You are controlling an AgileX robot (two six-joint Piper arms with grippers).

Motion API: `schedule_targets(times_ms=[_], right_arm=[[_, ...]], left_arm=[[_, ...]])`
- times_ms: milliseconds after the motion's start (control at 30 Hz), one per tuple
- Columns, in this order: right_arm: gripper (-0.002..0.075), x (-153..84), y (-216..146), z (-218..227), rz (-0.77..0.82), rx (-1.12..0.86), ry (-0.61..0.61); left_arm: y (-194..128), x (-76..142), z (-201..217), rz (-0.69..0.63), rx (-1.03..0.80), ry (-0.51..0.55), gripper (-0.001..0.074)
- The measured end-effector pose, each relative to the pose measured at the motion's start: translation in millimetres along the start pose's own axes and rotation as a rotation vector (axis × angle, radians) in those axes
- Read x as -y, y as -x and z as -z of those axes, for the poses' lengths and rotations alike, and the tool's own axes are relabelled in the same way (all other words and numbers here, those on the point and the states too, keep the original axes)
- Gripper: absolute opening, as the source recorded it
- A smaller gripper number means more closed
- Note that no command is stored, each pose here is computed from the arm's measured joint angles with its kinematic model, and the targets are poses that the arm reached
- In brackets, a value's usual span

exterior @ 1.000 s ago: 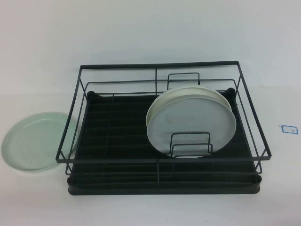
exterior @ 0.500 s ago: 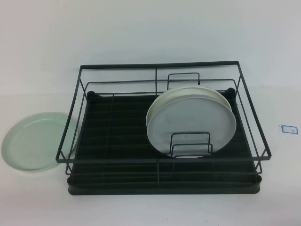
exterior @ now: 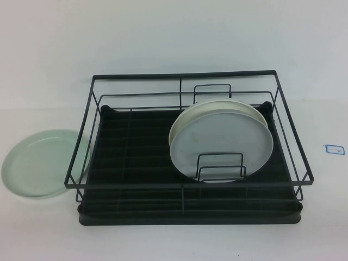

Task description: Place plate on rack

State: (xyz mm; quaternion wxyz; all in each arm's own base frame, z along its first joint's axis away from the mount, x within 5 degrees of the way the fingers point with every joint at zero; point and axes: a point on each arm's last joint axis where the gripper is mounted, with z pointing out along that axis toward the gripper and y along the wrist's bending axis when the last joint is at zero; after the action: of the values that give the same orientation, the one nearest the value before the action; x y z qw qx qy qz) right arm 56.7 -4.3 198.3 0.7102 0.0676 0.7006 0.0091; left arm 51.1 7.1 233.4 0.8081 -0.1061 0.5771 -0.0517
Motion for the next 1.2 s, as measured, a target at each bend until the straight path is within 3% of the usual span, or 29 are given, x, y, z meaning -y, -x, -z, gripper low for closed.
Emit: schedule_targets(times_ms=[200,367,467,567,667,833,933,1200], right_arm=[[0.0281,2.4,16.4,1.5,-0.065,0.182,-0.02],[0.0281,4.0,24.5,3.4,-0.081,0.275,-0.034],[0.0281,5.0,28.6,4.7,-0.088,0.322,-0.041],[0.0277,5.8,30.9,5.6,-0.105,0.35,-0.047],[0.0244,5.9,31.3,5.7,-0.108,0.355,-0.047],[0.0071,-0.9,55.5,10.4,-0.029,0.354,-0.014],[0.0024,-5.7,80.9,18.3,0.032,0.392,0.0],[0.0019,-10.8,125.9,29.3,-0.002,0.499,0.018]], left_arm=[[23.5,8.7,-1.7,-0.135,0.059,-0.042,0.0],[64.8,19.0,-0.7,-0.41,0.056,-0.039,0.0],[85.5,19.0,3.6,-0.5,-0.021,0.015,0.0],[87.7,13.9,8.5,-0.494,-0.164,0.074,0.0],[80.6,7.6,14.0,-0.373,-0.314,0.141,0.0],[63.7,0.5,14.0,-0.229,-0.523,0.23,0.0],[59.9,2.5,7.6,-0.193,-0.565,0.217,0.0],[50.8,11.5,-30.1,-0.155,-0.653,0.108,0.0]])
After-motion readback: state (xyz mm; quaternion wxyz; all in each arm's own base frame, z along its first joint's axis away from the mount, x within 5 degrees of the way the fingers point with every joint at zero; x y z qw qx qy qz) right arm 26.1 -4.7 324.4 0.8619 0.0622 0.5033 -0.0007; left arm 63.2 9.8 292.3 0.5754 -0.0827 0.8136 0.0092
